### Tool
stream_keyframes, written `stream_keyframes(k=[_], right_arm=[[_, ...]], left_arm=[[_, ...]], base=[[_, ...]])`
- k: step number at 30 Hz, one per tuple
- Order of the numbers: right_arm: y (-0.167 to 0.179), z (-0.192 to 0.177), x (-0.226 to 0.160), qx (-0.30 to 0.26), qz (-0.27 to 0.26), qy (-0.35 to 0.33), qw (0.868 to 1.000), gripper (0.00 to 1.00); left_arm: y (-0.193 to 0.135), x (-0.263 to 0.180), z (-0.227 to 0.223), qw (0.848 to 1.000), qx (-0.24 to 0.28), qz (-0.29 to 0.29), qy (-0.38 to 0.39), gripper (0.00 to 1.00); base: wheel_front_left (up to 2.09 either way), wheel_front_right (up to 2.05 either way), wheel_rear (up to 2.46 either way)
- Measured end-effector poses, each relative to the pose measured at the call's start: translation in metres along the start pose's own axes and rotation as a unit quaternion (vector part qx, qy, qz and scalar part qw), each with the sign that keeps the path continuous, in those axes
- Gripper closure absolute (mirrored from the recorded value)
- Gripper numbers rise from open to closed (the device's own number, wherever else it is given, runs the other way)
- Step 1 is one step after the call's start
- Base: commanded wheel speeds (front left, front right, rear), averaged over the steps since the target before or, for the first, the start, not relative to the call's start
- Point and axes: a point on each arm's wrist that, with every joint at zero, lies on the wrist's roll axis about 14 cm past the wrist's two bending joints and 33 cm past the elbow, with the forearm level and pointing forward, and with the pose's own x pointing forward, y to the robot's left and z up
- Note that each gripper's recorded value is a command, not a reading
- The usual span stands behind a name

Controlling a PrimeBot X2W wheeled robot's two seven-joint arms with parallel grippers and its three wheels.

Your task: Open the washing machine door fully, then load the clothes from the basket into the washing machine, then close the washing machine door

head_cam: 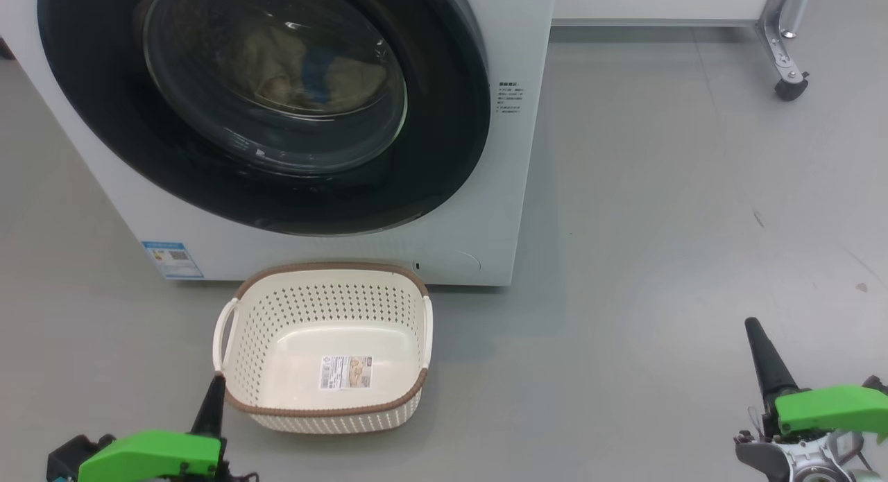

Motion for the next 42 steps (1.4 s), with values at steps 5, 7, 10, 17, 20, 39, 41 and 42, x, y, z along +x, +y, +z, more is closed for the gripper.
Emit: stream_keyframes(k=[5,7,10,17,20,39,41,42], right_arm=[[0.002,0.001,0.003,0.029,0.003,0.000,1.000,1.00],[0.001,0.000,0.003,0.040,0.002,0.002,0.999,1.00],[0.001,0.000,0.003,0.057,0.001,0.002,0.998,1.00],[0.005,0.002,0.007,0.097,0.009,0.001,0.995,1.00],[0.005,0.002,0.008,0.113,0.008,0.003,0.994,1.00],[0.010,0.006,0.013,0.181,0.018,0.000,0.983,1.00],[0.010,0.006,0.013,0.181,0.017,-0.001,0.983,1.00],[0.010,0.006,0.013,0.181,0.018,0.000,0.983,1.00]], left_arm=[[0.000,0.001,0.004,1.000,-0.028,-0.001,-0.004,1.00],[-0.001,0.001,0.004,0.999,-0.039,-0.003,-0.003,1.00],[-0.001,0.001,0.006,0.998,-0.055,-0.006,-0.005,1.00],[-0.001,0.001,0.011,0.995,-0.095,-0.009,-0.009,1.00],[-0.002,0.001,0.012,0.994,-0.111,-0.011,-0.011,1.00],[-0.004,0.001,0.022,0.984,-0.176,-0.022,-0.021,1.00],[-0.004,0.001,0.022,0.984,-0.176,-0.022,-0.021,1.00],[-0.004,0.001,0.022,0.984,-0.176,-0.022,-0.021,1.00]], base=[[0.00,0.00,0.00],[0.00,0.00,0.00],[0.00,0.00,0.00],[0.00,0.00,0.00],[0.00,0.00,0.00],[0.00,0.00,0.00],[0.00,0.00,0.00],[0.00,0.00,0.00]])
